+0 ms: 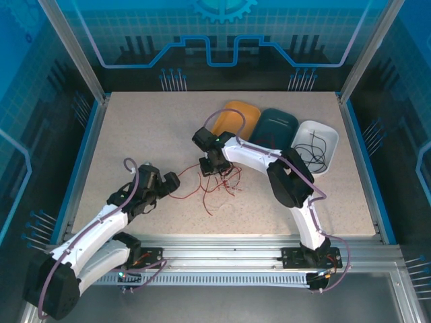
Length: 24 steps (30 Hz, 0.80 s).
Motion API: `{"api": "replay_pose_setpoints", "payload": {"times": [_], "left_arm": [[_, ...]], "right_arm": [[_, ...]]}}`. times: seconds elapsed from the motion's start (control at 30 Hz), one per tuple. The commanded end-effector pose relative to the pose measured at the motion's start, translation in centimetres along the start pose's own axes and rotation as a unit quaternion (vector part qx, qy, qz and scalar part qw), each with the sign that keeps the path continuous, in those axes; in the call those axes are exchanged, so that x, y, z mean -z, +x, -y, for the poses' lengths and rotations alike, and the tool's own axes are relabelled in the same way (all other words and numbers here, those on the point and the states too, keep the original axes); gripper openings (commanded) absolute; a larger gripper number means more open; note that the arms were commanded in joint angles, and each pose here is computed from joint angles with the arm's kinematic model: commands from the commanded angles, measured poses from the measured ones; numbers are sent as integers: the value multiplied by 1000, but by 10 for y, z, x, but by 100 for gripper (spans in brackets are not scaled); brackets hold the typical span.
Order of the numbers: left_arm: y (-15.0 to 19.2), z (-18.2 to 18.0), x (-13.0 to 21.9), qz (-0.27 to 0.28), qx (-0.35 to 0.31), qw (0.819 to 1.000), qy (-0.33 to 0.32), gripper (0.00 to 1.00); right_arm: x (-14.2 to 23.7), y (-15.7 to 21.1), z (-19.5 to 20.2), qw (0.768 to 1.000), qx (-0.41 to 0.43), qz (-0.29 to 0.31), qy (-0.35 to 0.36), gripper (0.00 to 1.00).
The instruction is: Untangle the cables
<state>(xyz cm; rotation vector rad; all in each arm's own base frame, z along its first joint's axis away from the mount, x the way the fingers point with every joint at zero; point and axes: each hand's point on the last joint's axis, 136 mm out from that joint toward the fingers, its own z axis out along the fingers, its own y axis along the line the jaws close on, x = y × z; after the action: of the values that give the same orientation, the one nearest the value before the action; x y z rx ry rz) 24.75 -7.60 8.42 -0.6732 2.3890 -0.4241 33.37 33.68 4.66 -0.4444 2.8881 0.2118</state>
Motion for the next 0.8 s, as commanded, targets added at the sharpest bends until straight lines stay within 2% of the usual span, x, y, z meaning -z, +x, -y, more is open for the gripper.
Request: {"api": "replay_pose_setpoints", "payload": {"times": [0.0, 0.2, 0.4, 0.53, 0.77], "left_arm": [[6, -6, -1, -10, 11, 1000, -4, 99], [7, -6, -2, -14, 12, 1000, -3, 99], [10, -6, -3, -19, 15, 1000, 0, 99], [10, -4, -4, -21, 16, 1000, 4, 99], [10, 3, -3, -22, 1, 1000, 21, 99]], "right_arm": [[-8, -2, -6, 1000, -15, -6, -17, 40], [-26, 1, -15, 999, -18, -13, -40, 37], [-28, -4, -29, 999, -3, -10, -48, 14], [-10, -13, -40, 998, 10, 13, -53, 1], [53, -31, -49, 994, 24, 88, -65, 0]]}}
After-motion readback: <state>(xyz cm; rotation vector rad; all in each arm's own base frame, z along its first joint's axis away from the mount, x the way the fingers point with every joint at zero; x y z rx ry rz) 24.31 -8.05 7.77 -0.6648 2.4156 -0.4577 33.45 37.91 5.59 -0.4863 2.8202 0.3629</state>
